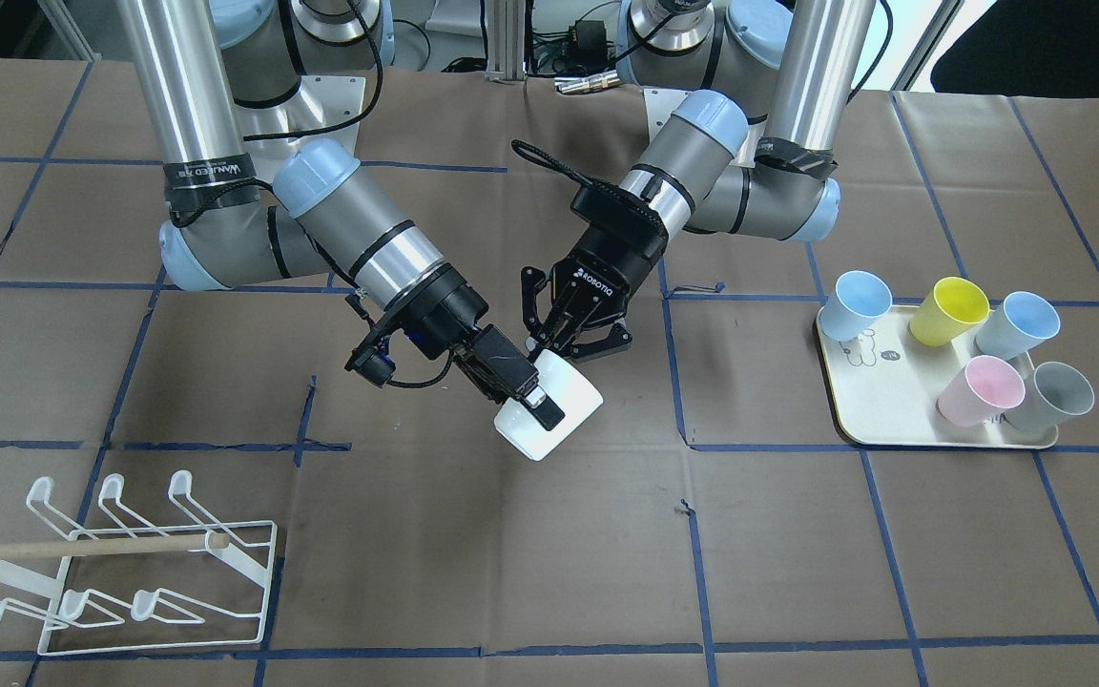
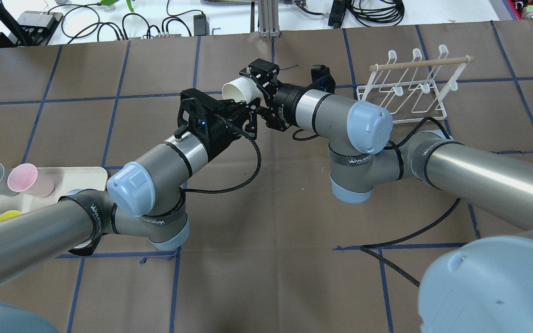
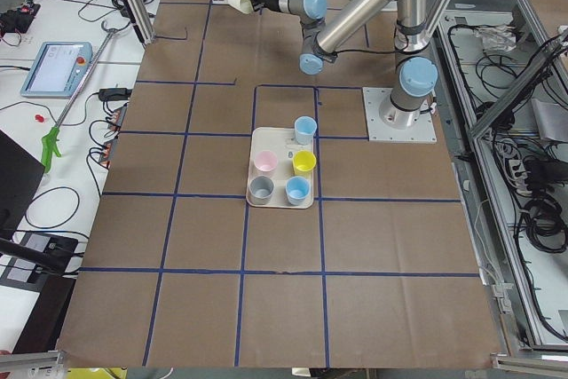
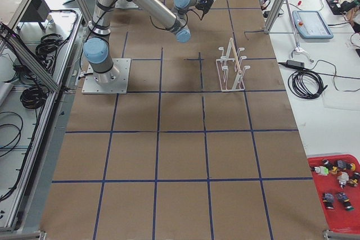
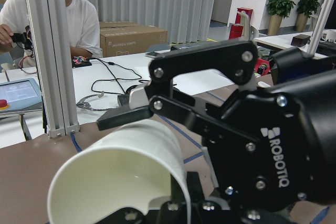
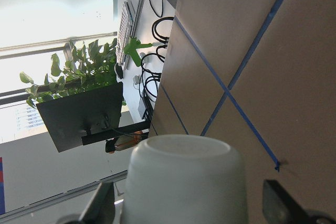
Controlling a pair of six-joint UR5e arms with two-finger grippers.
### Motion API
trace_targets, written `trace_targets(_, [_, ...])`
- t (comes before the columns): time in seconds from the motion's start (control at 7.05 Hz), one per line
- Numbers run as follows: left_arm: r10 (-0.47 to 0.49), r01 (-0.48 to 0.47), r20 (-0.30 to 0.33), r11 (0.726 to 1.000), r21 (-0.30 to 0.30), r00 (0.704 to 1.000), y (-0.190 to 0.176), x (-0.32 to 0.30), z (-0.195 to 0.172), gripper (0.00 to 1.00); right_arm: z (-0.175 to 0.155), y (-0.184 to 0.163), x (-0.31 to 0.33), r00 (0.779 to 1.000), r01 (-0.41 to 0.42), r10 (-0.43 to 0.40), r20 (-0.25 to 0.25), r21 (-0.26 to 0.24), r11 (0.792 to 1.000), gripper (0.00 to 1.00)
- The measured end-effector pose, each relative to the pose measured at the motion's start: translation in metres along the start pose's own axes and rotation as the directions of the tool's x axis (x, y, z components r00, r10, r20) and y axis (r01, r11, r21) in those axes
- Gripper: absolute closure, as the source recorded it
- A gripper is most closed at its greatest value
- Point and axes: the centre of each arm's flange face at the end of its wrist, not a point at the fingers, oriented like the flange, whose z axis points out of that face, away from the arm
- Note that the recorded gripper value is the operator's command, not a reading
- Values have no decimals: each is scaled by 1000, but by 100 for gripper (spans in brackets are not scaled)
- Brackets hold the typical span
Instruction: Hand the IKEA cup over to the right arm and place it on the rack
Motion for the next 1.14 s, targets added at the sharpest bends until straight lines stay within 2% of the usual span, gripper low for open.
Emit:
trace_targets(0.14, [0, 0, 0, 1000, 0, 1000, 0, 0, 0, 95, 0, 0, -2, 1000, 2, -2, 3, 0, 1000, 31])
trace_targets(0.43, [1, -1, 0, 1000, 1, 1000, -1, 0, 0, 93, 1, -1, -4, 1000, 5, -5, 7, -1, 1000, 45])
trace_targets(0.57, [0, 0, 0, 1000, 2, 1000, -1, 0, 0, 70, 1, -1, -4, 1000, 6, -6, 8, -2, 1000, 50])
trace_targets(0.85, [-5, 5, 1, 1000, 3, 1000, -1, 0, 0, 6, 1, 0, -4, 1000, 7, -7, 11, -20, 1000, 53])
trace_targets(1.14, [-31, 31, 1, 1000, 5, 1000, -2, 0, -1, 1, 0, 2, -4, 1000, 8, -7, 14, -42, 999, 53])
